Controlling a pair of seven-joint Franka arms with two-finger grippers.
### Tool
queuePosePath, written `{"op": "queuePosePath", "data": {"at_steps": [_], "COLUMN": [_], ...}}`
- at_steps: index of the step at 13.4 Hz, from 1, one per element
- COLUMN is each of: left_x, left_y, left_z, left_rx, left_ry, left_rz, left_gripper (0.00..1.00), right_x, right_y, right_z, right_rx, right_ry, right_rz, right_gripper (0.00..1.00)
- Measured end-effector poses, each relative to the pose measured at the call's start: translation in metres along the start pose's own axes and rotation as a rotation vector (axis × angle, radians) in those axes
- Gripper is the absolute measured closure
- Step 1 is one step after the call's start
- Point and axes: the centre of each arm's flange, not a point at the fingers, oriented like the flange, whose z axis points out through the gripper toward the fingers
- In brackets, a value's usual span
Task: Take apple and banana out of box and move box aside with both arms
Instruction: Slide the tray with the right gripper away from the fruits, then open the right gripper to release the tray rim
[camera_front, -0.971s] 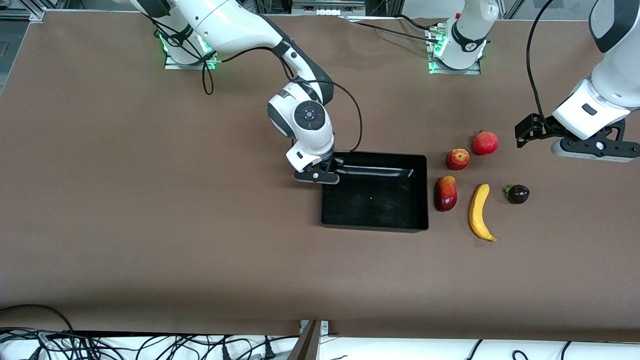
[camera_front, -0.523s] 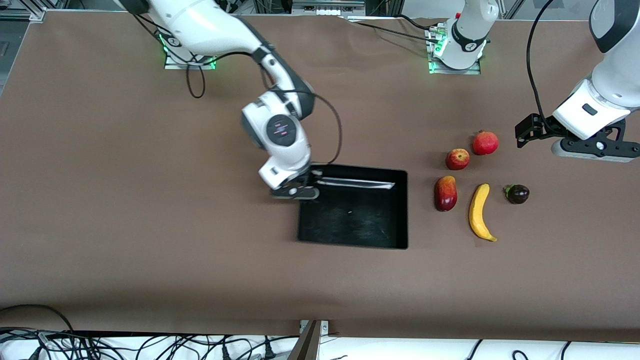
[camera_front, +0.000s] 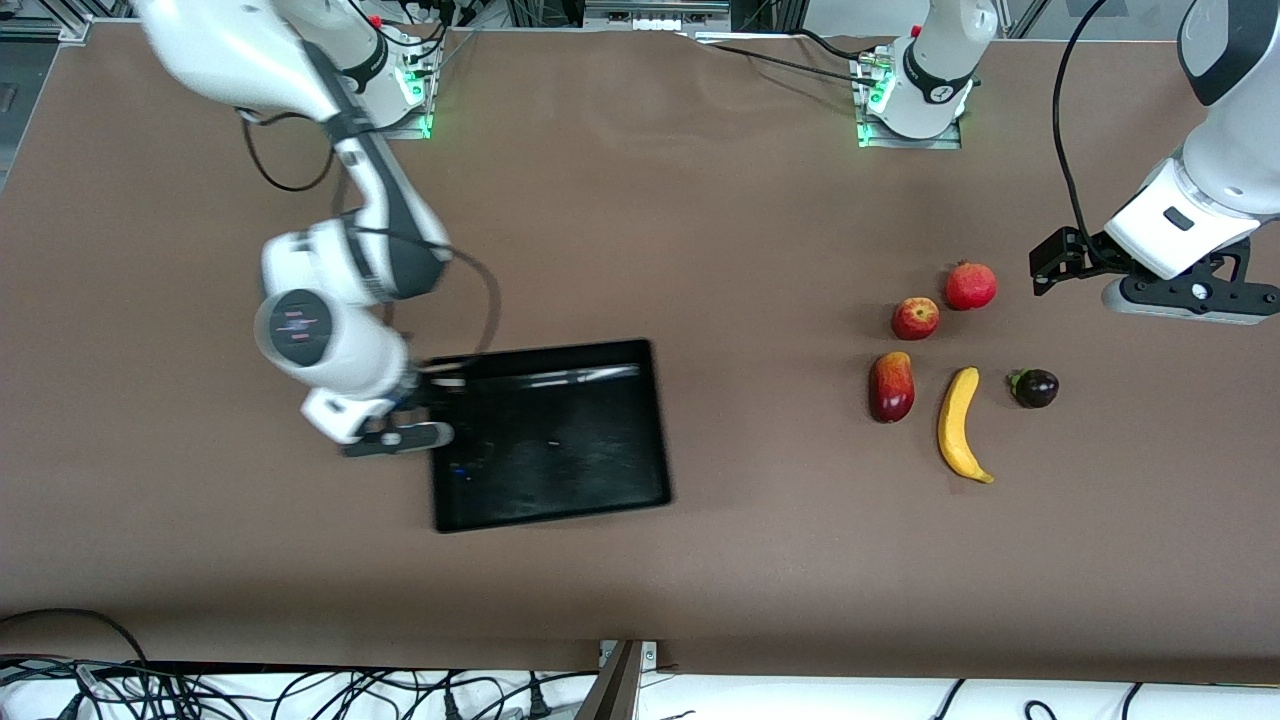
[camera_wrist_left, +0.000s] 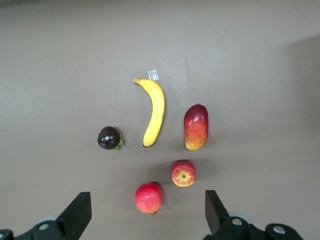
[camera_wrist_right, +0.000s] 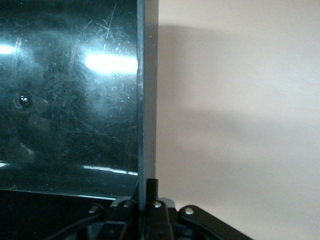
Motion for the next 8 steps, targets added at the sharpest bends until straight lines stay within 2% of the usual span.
{"op": "queuePosePath", "data": {"at_steps": [4,8], "left_x": [0.000,-0.001], "left_y": [0.001,0.001], "left_z": [0.000,0.000], "left_rx": [0.000,0.000], "left_ry": [0.000,-0.006], "left_rz": [0.002,0.002], "left_gripper": [0.00,0.00], "right_x": [-0.045,-0.089], "right_y": [0.097,0.163], "right_z": [0.005,0.045], "right_rx": [0.004,0.002], "right_ry": [-0.040,-0.004], "right_rz": [0.027,0.080], "right_gripper": [0.96,0.96]}}
